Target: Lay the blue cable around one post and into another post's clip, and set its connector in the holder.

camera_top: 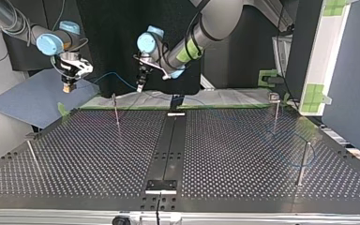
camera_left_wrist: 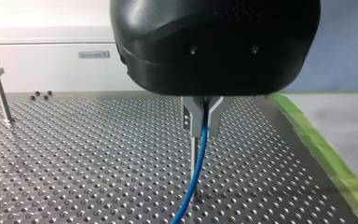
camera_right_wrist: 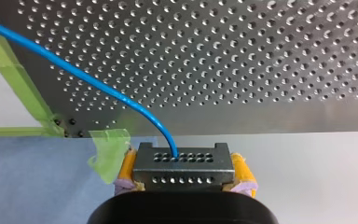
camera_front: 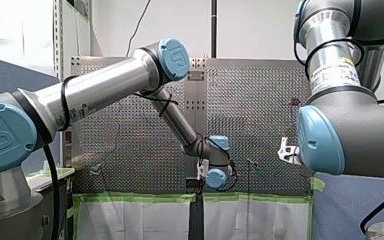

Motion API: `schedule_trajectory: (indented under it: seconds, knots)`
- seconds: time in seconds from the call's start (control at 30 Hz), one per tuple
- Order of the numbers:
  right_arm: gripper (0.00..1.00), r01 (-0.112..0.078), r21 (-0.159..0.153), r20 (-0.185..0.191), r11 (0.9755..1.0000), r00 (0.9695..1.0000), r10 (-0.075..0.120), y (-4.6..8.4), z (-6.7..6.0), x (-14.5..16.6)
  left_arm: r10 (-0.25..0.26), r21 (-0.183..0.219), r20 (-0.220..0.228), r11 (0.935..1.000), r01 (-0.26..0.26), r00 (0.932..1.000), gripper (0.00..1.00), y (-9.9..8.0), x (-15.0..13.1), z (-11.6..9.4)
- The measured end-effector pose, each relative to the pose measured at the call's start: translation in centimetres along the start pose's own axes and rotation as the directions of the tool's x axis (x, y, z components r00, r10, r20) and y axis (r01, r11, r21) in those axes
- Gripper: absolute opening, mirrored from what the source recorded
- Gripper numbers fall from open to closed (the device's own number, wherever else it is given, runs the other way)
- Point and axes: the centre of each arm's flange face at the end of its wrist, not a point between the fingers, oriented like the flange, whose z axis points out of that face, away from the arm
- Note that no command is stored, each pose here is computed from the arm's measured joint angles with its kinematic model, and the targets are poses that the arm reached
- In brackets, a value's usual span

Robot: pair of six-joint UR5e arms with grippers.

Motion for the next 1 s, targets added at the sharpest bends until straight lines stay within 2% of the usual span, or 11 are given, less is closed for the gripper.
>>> schedule_trajectory:
  seconds: [0.23, 0.47, 0.67, 1.0]
  knots:
    - [0.02, -0.012, 0.004, -0.032, 0.9999, 0.9994, 0.012, 0.4, 0.4, 0.4, -0.033, 0.020, -0.022, 0.9992, 0.034, 0.9992, 0.01, -0.7, 0.5, 1.1]
    - [0.02, -0.025, 0.016, -0.060, 0.9996, 0.9979, 0.026, 0.7, 0.9, 0.9, -0.082, 0.018, -0.014, 0.9964, 0.083, 0.9965, 0.01, -0.6, -0.2, 3.0]
    - [0.02, -0.027, 0.021, -0.067, 0.9994, 0.9973, 0.029, 0.8, 1.3, 1.3, -0.106, 0.009, -0.009, 0.9943, 0.106, 0.9943, 0.01, 0.1, -1.0, 4.4]
    - [0.02, -0.029, 0.021, -0.070, 0.9994, 0.9971, 0.031, 0.8, 1.5, 1.4, -0.112, 0.000, -0.020, 0.9937, 0.112, 0.9935, 0.01, 1.2, -0.8, 5.0]
